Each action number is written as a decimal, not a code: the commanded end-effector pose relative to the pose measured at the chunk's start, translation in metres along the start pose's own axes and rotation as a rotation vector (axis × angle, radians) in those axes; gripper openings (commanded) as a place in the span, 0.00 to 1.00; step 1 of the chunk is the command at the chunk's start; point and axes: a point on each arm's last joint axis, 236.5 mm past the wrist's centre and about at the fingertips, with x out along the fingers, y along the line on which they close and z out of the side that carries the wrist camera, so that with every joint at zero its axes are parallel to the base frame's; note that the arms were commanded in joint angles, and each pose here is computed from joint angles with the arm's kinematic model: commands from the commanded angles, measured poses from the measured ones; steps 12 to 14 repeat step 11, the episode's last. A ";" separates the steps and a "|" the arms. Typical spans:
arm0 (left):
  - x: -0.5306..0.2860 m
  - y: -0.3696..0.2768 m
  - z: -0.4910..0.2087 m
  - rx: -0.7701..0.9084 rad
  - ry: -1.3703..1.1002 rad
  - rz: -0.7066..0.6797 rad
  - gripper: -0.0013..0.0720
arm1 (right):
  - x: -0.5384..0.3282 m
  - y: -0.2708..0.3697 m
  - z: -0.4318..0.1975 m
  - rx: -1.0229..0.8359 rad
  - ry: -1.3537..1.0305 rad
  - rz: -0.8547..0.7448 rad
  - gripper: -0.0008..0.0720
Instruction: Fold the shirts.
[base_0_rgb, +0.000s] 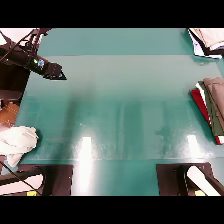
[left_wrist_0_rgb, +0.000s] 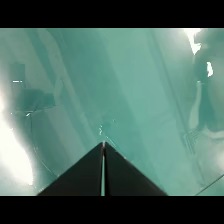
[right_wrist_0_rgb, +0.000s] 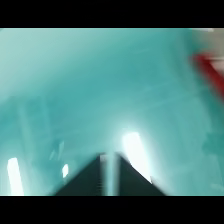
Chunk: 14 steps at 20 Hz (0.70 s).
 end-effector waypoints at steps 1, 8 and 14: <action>0.000 0.000 0.000 -0.002 0.002 -0.001 0.06 | 0.018 0.088 -0.034 -0.184 0.036 0.181 0.04; 0.000 0.000 -0.001 -0.002 0.003 0.000 0.06 | 0.056 0.167 -0.098 -0.362 0.213 0.343 0.04; 0.000 0.000 0.000 -0.002 0.002 0.000 0.06 | 0.071 0.176 -0.115 -0.381 0.286 0.358 0.04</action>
